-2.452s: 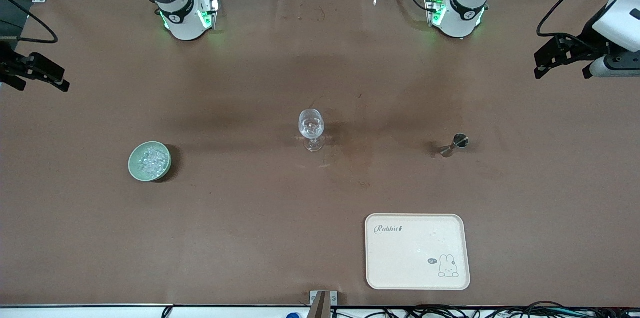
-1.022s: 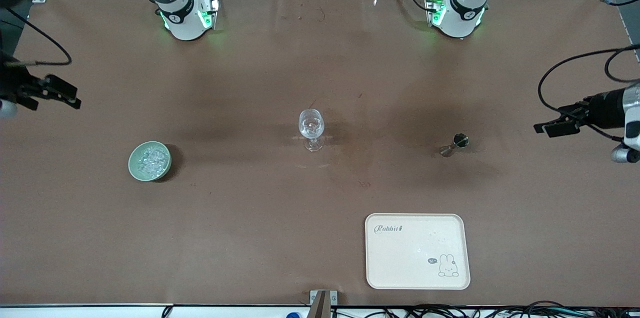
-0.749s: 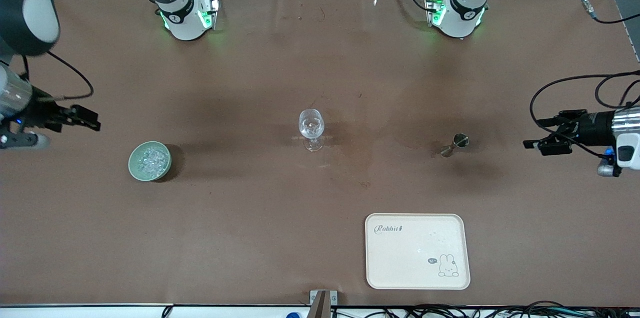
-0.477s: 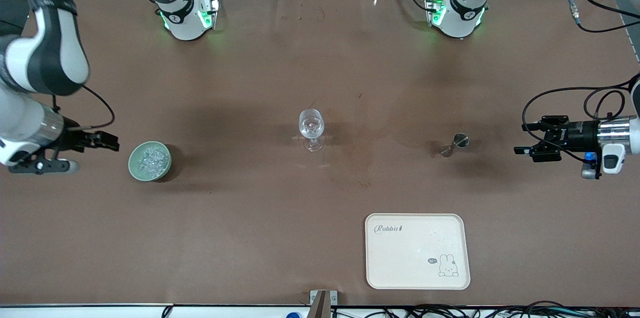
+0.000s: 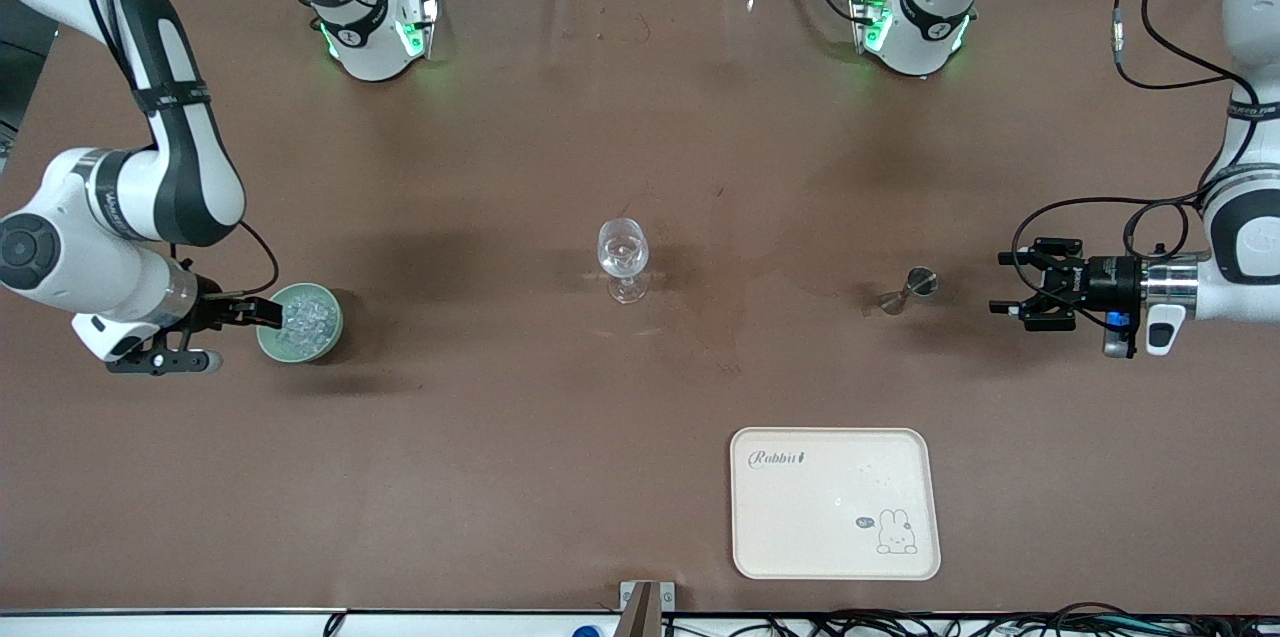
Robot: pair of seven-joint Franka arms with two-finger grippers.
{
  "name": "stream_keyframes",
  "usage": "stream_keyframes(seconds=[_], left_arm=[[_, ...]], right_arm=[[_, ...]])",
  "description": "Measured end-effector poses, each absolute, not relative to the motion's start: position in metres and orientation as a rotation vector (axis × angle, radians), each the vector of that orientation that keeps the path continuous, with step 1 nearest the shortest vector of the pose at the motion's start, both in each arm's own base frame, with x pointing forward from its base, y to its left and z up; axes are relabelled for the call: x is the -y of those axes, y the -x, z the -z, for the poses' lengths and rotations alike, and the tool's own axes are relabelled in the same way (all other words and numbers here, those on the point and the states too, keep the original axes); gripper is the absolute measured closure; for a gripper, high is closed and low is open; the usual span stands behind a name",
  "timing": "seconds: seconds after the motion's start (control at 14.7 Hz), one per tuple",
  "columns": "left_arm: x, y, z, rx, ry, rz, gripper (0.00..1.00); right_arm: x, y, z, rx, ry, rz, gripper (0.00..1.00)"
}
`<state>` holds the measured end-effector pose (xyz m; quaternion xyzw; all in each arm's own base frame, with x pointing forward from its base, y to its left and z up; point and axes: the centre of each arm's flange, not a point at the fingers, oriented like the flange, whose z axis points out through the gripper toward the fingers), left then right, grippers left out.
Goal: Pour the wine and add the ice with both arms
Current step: 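Grasp an ice cube with the right gripper while the left gripper grasps the jigger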
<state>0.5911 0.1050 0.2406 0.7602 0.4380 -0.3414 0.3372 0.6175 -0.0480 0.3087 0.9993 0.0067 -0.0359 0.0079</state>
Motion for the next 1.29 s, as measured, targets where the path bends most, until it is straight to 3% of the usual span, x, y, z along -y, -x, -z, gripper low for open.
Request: stream_keyframes(seconds=[0.41,0.75,1.29], left_arm=[[-0.097,-0.583,-0.180,-1.232,-1.814,1.015,0.05],[-0.096,-0.578,-0.158,-1.376,-1.717,1.123,0.07],[-0.074,-0.573,-0.128,-1.338,-1.682,1.180,0.12]], right_arm=[[0.045,-0.608,-0.259,-0.013,-3.122,0.089,0.12],[0.042,-0.604,-0.246,-0.012,-3.122,0.096,0.21],[0.026,-0.592,-0.229,0.000,-3.122,0.102,0.24]])
